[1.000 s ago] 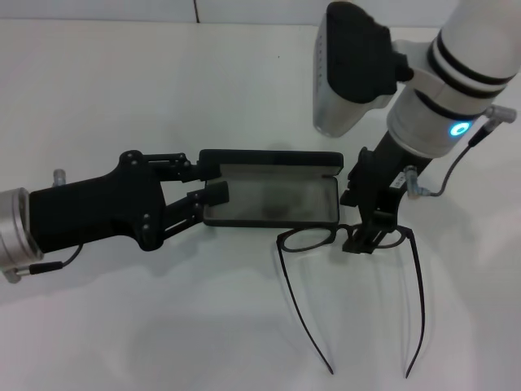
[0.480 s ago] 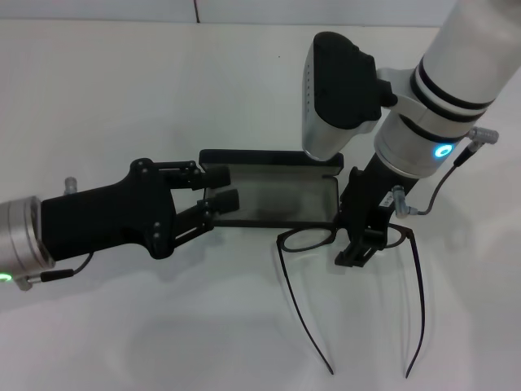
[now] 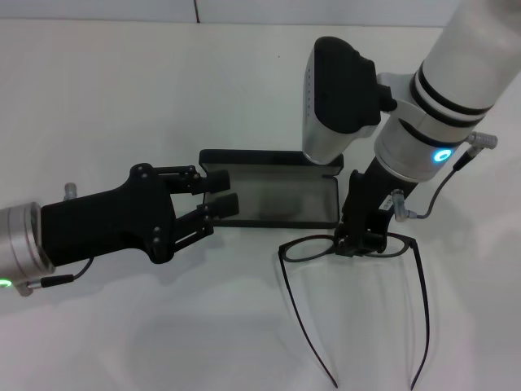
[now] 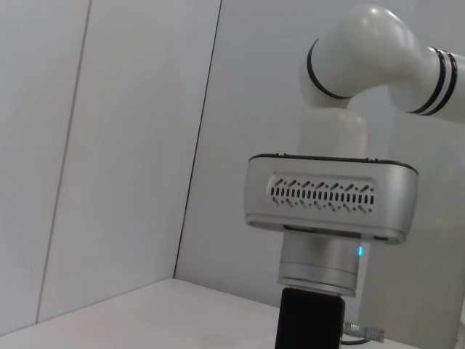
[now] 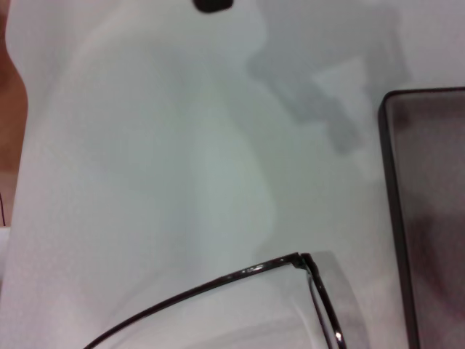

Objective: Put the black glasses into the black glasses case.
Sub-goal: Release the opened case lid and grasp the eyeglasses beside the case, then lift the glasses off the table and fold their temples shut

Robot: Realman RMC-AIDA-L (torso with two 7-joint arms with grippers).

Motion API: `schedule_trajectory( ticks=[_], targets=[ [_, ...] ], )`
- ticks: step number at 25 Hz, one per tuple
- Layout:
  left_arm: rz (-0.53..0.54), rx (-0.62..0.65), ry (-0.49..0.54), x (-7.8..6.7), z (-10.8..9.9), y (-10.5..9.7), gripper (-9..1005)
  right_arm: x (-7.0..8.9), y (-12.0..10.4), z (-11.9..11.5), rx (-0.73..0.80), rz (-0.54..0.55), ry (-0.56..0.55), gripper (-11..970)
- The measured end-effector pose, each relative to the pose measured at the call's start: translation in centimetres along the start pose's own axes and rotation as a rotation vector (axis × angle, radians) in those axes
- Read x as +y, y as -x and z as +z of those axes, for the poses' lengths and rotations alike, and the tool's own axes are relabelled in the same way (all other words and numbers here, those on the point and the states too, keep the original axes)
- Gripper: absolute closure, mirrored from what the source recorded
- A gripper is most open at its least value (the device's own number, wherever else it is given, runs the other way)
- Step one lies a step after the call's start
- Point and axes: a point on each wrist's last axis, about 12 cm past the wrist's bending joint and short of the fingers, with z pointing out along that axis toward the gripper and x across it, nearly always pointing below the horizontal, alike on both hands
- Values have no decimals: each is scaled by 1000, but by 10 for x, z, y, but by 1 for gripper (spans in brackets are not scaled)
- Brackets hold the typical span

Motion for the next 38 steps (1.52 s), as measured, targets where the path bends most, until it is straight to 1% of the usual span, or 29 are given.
schedule_trajectory(
  ticks=[8, 21, 27, 30, 31, 32, 34, 35, 36, 38],
  targets=[
    [2, 0, -1, 0, 0, 0, 678, 0, 0, 2, 3, 8, -8, 776],
    [2, -3, 1, 0, 0, 0, 677, 1, -8, 8, -15, 29, -14, 824],
    [0, -11, -4, 0, -2, 2, 677, 13, -9, 0, -70, 2, -29, 855],
    [2, -30, -25, -1, -2, 6, 677, 22, -18, -12, -138, 21, -39, 867],
    [3, -41, -31, -1, -1, 7, 678, 22, -18, -12, -138, 21, -39, 869],
    [3, -49, -34, -2, -1, 8, 678, 26, -30, -22, -199, 56, -60, 870],
    [7, -84, -44, -3, 1, 11, 678, 28, -41, -30, -268, 89, -81, 874],
    [8, -92, -46, -3, 1, 12, 678, 30, -48, -36, -326, 107, -92, 876],
    [16, -127, -54, -5, 2, 16, 678, 31, -53, -39, -359, 118, -101, 878],
    [24, -184, -72, -7, 1, 22, 689, 36, -68, -52, -505, 145, -114, 881]
  ],
)
